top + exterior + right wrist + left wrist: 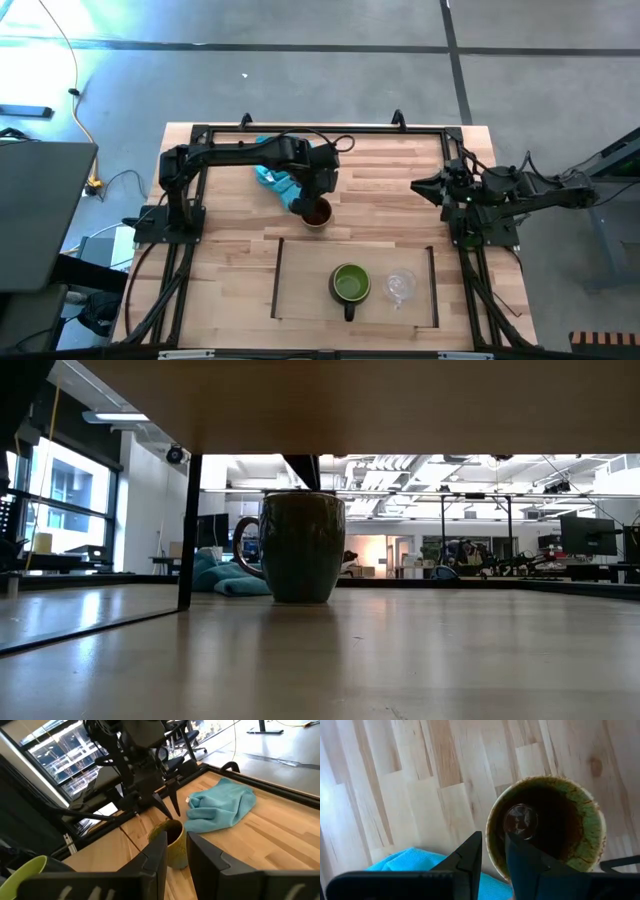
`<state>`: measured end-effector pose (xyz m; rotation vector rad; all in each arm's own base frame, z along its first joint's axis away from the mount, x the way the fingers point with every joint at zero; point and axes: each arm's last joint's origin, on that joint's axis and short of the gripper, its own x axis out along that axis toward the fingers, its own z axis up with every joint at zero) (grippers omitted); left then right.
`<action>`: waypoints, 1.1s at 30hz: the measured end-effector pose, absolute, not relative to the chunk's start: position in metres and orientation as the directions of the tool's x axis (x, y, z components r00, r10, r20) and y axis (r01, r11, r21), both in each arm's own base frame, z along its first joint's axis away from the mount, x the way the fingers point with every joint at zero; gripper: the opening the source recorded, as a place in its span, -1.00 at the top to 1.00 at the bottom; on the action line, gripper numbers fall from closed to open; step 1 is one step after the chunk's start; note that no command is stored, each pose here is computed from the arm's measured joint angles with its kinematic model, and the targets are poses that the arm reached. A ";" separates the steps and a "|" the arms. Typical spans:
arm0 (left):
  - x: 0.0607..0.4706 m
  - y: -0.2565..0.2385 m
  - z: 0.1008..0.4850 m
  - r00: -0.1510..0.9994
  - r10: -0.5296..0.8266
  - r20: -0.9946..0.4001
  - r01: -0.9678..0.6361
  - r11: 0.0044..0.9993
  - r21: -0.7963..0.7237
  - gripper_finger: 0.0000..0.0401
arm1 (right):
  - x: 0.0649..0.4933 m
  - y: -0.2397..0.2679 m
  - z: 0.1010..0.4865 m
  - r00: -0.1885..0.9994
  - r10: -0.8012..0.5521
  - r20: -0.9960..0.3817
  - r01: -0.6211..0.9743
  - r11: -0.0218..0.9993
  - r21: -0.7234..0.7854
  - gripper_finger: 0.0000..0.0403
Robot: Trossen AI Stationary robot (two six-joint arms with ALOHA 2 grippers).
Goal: Stack small to large cups/mugs on shelf
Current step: Put the brown mug on the shelf
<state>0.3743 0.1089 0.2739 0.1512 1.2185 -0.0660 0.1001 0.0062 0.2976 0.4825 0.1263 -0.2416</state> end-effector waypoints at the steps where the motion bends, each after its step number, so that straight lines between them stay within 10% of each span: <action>1: 0.374 0.109 0.274 0.348 0.029 -0.937 0.128 0.989 0.078 0.63 | 0.100 0.006 0.297 0.964 -0.199 -0.178 0.259 0.858 0.443 0.68; 33: 0.382 0.122 0.239 0.250 -0.037 -0.968 0.035 0.999 -0.029 0.63 | 0.103 0.007 0.296 0.966 -0.175 -0.192 0.245 0.859 0.449 0.68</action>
